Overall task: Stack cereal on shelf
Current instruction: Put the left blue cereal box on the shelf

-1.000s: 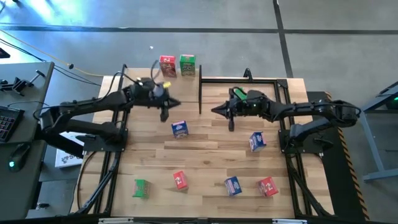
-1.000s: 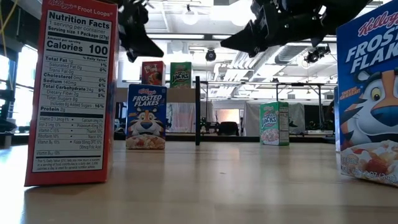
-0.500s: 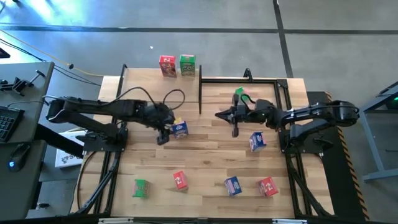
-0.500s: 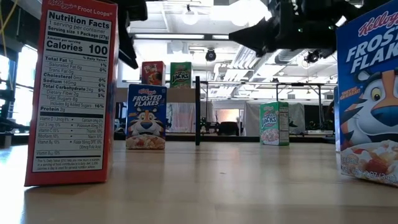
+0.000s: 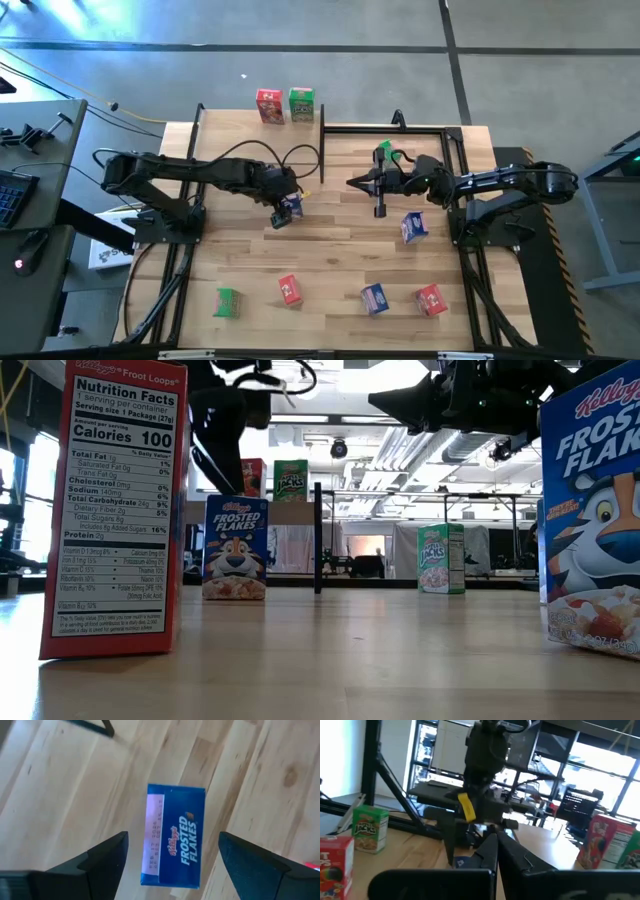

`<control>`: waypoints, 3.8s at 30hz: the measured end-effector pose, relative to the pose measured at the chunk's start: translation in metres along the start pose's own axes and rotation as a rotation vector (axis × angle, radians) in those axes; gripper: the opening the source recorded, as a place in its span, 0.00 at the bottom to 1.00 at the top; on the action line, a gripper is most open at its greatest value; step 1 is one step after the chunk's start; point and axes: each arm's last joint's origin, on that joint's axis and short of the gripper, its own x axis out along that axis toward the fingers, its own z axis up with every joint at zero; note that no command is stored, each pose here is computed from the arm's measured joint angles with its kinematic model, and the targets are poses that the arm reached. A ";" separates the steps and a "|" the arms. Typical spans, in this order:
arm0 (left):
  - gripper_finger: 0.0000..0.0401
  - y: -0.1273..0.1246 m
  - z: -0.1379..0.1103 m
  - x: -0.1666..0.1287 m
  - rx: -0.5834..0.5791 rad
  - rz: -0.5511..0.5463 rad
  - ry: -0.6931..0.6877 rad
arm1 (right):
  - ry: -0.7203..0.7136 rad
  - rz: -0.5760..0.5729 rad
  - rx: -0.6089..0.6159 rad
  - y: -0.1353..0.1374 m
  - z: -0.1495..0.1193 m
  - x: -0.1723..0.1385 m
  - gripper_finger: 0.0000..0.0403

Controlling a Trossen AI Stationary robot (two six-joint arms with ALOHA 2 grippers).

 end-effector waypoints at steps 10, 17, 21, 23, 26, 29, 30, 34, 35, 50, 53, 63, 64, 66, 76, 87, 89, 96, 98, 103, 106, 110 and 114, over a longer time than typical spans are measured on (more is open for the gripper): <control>0.71 0.000 -0.001 0.011 0.008 0.060 0.040 | -0.003 0.010 -0.009 -0.003 0.000 0.000 0.00; 0.56 0.000 -0.002 0.011 0.052 0.045 0.049 | 0.000 0.013 -0.010 -0.003 0.000 0.000 0.00; 0.49 0.000 -0.002 0.011 0.102 0.043 0.052 | 0.001 0.013 -0.011 -0.003 0.000 0.000 0.00; 0.46 0.001 -0.002 0.010 0.118 0.043 0.051 | 0.000 0.013 -0.021 -0.003 0.000 0.000 0.00; 0.44 0.003 -0.003 0.004 0.144 0.043 0.044 | -0.007 0.011 -0.031 -0.003 0.001 0.000 0.00; 0.44 0.005 -0.006 -0.007 0.180 0.056 0.041 | -0.023 0.007 -0.064 -0.003 0.002 0.000 0.00; 0.44 0.007 -0.007 -0.013 0.195 0.061 0.040 | -0.025 0.005 -0.069 -0.004 0.002 0.000 0.00; 0.44 0.014 -0.010 -0.050 0.258 0.073 0.031 | -0.023 -0.002 -0.061 -0.006 0.002 -0.001 0.00; 0.44 0.017 -0.010 -0.061 0.267 0.073 0.023 | -0.023 -0.001 -0.057 -0.006 0.002 -0.001 0.00; 0.38 0.119 -0.011 -0.158 0.302 0.339 -0.001 | -0.024 0.000 -0.056 -0.007 0.002 -0.002 0.00; 0.36 0.140 -0.009 -0.159 0.302 0.368 0.033 | -0.024 0.000 -0.056 -0.007 0.002 -0.002 0.00; 0.34 0.188 -0.005 -0.148 0.298 0.373 0.125 | -0.022 0.001 -0.055 -0.007 0.001 -0.001 0.00; 0.34 0.191 -0.005 -0.147 0.299 0.379 0.123 | -0.022 0.001 -0.055 -0.007 0.001 -0.001 0.00; 0.34 0.198 -0.003 -0.145 0.304 0.390 0.116 | -0.021 0.001 -0.055 -0.007 0.001 -0.001 0.00; 0.36 0.213 -0.002 -0.140 0.270 0.443 0.142 | -0.019 0.001 -0.054 -0.007 0.001 -0.001 0.00; 0.51 0.215 -0.001 -0.142 0.263 0.497 0.148 | -0.018 0.001 -0.053 -0.007 0.001 -0.001 0.00; 0.52 0.215 -0.002 -0.145 0.261 0.516 0.143 | -0.015 0.002 -0.052 -0.007 0.001 -0.001 0.00; 0.52 0.210 -0.002 -0.162 0.252 0.559 0.095 | -0.012 0.003 -0.051 -0.007 0.000 -0.001 0.00; 0.52 0.209 -0.001 -0.167 0.244 0.571 0.077 | -0.012 0.003 -0.051 -0.007 0.000 -0.001 0.00; 0.52 0.206 -0.002 -0.177 0.232 0.589 0.046 | -0.012 0.003 -0.051 -0.007 0.000 -0.001 0.00; 0.52 0.205 -0.003 -0.177 0.211 0.584 0.043 | -0.012 0.003 -0.050 -0.007 0.000 -0.001 0.00; 0.49 0.195 -0.008 -0.182 0.140 0.526 -0.005 | -0.012 0.003 -0.047 -0.007 0.000 -0.001 0.00; 0.39 0.187 -0.015 -0.187 -0.040 0.479 -0.039 | 0.004 0.007 -0.042 -0.007 -0.001 -0.001 0.00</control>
